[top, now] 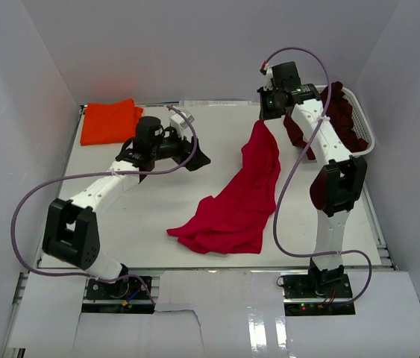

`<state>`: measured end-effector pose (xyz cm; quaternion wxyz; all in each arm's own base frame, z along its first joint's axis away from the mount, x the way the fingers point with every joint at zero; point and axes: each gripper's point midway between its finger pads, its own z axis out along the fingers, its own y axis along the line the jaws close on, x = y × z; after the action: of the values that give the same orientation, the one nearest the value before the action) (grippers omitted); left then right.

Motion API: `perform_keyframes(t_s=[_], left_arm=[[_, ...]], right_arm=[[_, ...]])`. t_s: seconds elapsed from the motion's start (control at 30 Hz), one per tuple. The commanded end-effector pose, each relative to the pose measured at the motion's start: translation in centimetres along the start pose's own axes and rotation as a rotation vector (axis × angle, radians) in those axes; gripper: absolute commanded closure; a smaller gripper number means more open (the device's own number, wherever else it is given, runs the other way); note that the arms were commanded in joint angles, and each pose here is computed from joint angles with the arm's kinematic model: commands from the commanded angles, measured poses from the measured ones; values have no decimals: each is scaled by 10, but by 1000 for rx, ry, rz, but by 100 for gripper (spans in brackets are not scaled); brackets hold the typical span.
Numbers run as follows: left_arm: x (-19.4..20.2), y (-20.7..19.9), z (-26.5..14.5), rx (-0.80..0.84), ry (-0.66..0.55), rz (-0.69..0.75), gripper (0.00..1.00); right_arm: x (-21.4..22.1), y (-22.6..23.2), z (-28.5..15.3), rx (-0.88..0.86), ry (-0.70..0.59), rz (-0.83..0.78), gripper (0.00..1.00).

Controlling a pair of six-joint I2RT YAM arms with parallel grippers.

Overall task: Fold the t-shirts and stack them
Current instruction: Flatten out the tshirt

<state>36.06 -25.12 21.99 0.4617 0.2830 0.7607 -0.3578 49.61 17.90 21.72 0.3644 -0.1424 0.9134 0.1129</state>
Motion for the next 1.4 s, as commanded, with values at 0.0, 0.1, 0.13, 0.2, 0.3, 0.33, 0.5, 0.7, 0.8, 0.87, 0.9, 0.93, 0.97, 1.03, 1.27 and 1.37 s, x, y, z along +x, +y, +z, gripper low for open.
perform_keyframes(t_s=[0.0,0.1,0.13,0.2,0.3,0.33,0.5,0.7,0.8,0.87,0.9,0.93,0.97,1.03,1.27,1.37], left_arm=[[-20,-23,16,225,-39,151,2],[-3,-24,38,334,3,156,2],[9,-19,48,343,27,149,2],[9,-18,57,366,25,188,3],[18,-10,73,385,46,187,6],[11,-9,77,390,37,200,7],[24,-18,86,455,80,187,8],[49,-27,90,493,122,165,8],[58,-30,93,517,137,146,11],[62,-35,94,542,146,135,19],[66,-37,95,548,153,127,22],[69,-40,96,557,160,125,23],[72,-42,97,563,167,117,23],[83,-44,101,571,188,105,22],[100,-40,114,567,224,83,24],[104,-40,119,567,242,69,23]], right_arm=[[-28,-15,-15,16,-81,19,92],[-29,-29,-14,26,-82,31,92],[-29,-30,-14,18,-81,34,92],[-30,-37,-15,18,-88,38,92],[-30,-40,-16,4,-90,46,92],[-29,-41,-16,1,-89,48,92],[-33,-53,-13,8,-97,57,92],[-31,-62,-6,0,-93,72,92],[-32,-63,-6,-2,-97,73,92],[-32,-67,-5,0,-97,78,92],[-32,-67,-5,-3,-97,81,92],[-32,-69,-5,-2,-98,84,92],[-31,-70,-4,-4,-95,85,92],[-31,-70,-5,-8,-96,89,92],[-29,-68,-5,-21,-94,88,92],[-28,-68,-5,-21,-91,88,92]])
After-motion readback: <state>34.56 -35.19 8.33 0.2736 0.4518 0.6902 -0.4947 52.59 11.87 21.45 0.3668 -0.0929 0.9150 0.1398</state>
